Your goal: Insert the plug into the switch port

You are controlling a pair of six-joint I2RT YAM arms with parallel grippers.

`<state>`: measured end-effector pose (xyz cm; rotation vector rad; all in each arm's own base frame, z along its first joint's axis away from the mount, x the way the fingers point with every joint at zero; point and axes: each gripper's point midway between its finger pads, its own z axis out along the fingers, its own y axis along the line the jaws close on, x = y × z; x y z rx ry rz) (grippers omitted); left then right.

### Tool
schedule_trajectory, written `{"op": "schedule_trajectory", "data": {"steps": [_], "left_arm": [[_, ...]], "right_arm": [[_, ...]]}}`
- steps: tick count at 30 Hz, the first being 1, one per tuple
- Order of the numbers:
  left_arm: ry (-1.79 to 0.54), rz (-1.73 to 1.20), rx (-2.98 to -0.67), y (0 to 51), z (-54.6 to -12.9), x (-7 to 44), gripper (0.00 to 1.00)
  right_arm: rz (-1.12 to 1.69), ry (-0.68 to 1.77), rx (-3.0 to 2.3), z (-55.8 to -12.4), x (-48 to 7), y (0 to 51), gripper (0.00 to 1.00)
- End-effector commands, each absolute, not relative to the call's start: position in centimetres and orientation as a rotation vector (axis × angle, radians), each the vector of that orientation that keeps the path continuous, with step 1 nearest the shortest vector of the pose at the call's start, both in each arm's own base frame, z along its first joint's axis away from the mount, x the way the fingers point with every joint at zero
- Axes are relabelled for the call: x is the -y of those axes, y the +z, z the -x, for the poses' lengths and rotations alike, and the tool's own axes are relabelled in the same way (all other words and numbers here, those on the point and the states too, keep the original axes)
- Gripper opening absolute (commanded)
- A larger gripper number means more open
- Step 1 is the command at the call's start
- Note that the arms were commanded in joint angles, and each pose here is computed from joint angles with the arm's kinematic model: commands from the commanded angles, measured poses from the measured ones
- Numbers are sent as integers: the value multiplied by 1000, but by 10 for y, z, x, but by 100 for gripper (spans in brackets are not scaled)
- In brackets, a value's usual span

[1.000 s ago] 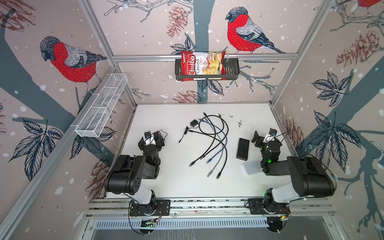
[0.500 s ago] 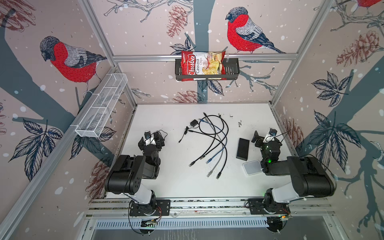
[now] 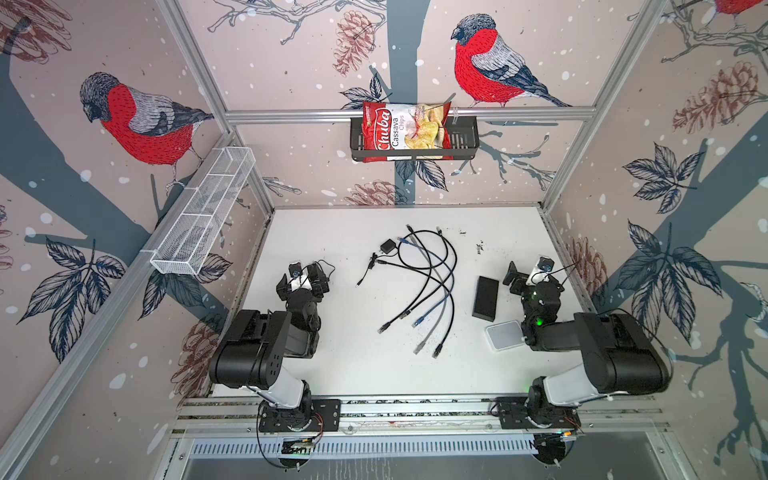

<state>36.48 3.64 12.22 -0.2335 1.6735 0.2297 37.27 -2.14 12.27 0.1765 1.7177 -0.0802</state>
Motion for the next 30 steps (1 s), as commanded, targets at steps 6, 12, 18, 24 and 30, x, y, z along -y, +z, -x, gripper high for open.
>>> {"op": "schedule_trajectory", "data": {"steps": [6, 12, 18, 24, 30], "left_arm": [[227, 255, -1625, 133, -365, -39, 99], [226, 243, -1608, 137, -362, -36, 99], [250, 201, -1621, 143, -365, -27, 98], [305, 201, -1660, 154, -373, -23, 99], [258, 262, -1774, 162, -383, -18, 99]], "right_arm": [[-185, -83, -1709, -373, 23, 125, 100], [-188, -92, -1708, -373, 22, 126, 100], [-207, -130, -1728, -378, 24, 134, 99], [-258, -160, -1819, -384, 28, 133, 99], [-346, -166, -1900, -398, 27, 128, 100]]}}
